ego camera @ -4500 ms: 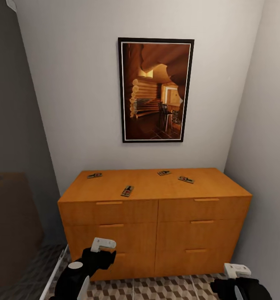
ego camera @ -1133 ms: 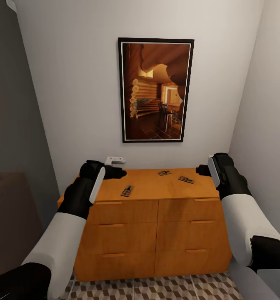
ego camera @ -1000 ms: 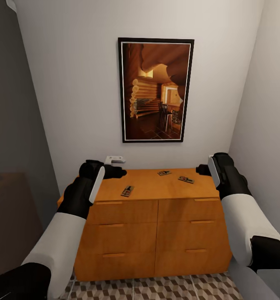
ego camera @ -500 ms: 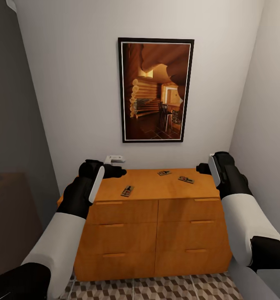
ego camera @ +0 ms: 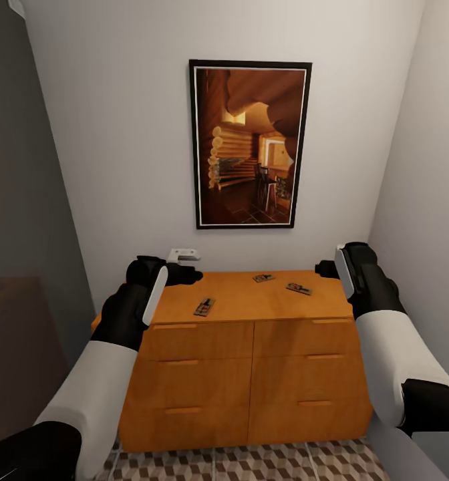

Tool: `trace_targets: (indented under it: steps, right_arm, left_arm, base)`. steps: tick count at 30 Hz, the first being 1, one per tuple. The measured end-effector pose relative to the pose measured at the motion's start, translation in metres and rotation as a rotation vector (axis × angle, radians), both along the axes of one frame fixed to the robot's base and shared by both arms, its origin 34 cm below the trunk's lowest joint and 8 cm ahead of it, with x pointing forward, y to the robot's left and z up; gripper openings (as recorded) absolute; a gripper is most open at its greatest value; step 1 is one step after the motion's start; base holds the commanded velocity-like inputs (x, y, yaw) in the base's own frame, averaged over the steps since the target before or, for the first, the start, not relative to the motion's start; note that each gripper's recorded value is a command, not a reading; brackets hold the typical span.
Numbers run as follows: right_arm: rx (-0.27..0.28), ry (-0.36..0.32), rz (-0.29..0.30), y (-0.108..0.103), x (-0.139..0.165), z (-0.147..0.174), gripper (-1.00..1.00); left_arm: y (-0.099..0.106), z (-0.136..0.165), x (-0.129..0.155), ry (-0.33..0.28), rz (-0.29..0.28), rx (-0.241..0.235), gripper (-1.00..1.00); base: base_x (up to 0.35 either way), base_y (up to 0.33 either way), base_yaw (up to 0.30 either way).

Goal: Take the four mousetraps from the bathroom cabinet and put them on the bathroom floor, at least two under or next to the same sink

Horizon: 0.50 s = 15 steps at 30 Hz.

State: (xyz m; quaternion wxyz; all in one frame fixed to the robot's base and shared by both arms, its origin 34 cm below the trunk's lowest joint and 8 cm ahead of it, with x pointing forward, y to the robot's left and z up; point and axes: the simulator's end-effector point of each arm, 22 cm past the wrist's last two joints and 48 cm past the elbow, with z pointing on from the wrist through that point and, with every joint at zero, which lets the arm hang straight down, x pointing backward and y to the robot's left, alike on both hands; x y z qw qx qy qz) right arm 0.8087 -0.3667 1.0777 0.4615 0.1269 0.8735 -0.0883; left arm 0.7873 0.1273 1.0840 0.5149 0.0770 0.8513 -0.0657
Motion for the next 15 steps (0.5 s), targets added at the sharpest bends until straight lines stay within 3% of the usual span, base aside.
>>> trace_targets:
  steps: [15]
  right_arm:
    - [-0.012,0.000,0.004,0.0010,0.0001,0.0016,1.00]
  left_arm:
    - [-0.0026,0.0005,-0.0003,-0.003,-0.005,-0.001,1.00]
  base:
    - [0.267,0.000,0.000]
